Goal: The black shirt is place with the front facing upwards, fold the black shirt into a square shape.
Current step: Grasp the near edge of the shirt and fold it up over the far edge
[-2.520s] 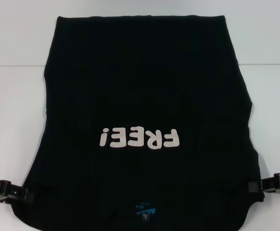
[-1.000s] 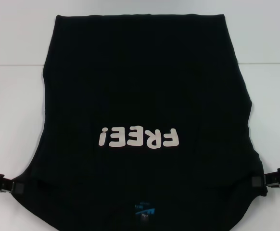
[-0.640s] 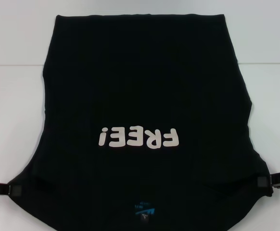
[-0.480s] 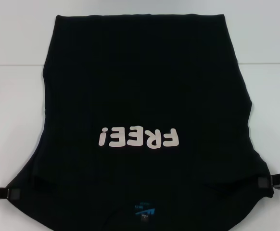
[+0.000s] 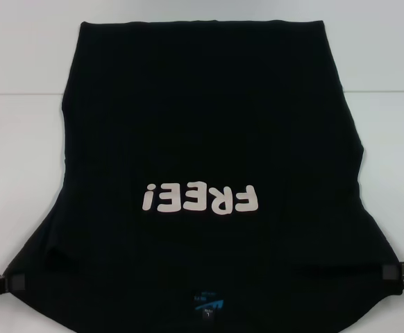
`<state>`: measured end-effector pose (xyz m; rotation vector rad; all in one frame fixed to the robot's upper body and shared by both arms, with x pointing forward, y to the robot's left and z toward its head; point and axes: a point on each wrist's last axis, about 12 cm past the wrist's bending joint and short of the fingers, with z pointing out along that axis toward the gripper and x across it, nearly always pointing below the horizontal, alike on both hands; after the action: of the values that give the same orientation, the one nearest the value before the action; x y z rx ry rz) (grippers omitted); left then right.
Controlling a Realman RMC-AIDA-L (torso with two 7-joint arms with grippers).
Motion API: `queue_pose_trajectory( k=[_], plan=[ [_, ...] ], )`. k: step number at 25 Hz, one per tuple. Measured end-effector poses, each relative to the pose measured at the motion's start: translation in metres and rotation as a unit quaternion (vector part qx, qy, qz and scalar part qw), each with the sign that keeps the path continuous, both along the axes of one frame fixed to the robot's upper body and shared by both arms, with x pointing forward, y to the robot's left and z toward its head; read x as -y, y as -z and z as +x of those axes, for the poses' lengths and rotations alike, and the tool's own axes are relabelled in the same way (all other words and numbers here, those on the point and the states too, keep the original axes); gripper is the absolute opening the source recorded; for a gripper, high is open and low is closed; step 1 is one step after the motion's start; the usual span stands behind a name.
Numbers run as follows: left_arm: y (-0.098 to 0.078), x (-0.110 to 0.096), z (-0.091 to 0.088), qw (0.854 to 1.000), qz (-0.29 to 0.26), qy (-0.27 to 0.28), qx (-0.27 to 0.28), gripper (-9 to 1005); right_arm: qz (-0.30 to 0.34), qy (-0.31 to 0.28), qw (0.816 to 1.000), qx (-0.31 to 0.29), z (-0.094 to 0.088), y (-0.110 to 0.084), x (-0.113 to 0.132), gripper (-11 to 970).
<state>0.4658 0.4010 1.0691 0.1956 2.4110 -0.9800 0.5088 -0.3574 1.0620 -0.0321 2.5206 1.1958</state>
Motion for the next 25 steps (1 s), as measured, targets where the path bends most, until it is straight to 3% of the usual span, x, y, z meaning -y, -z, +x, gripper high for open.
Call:
queue_pose_trajectory(
  k=[16, 25],
  plan=[
    [0.014, -0.010, -0.039, 0.997, -0.006, -0.029, 0.076, 33, 0.008, -0.016, 1.000, 0.005, -0.022, 0.002, 0.013, 110],
    [0.014, -0.002, -0.070, 0.991, -0.024, 0.042, 0.126, 33, 0.005, -0.033, 0.999, 0.004, -0.032, 0.004, 0.019, 114]
  ],
)
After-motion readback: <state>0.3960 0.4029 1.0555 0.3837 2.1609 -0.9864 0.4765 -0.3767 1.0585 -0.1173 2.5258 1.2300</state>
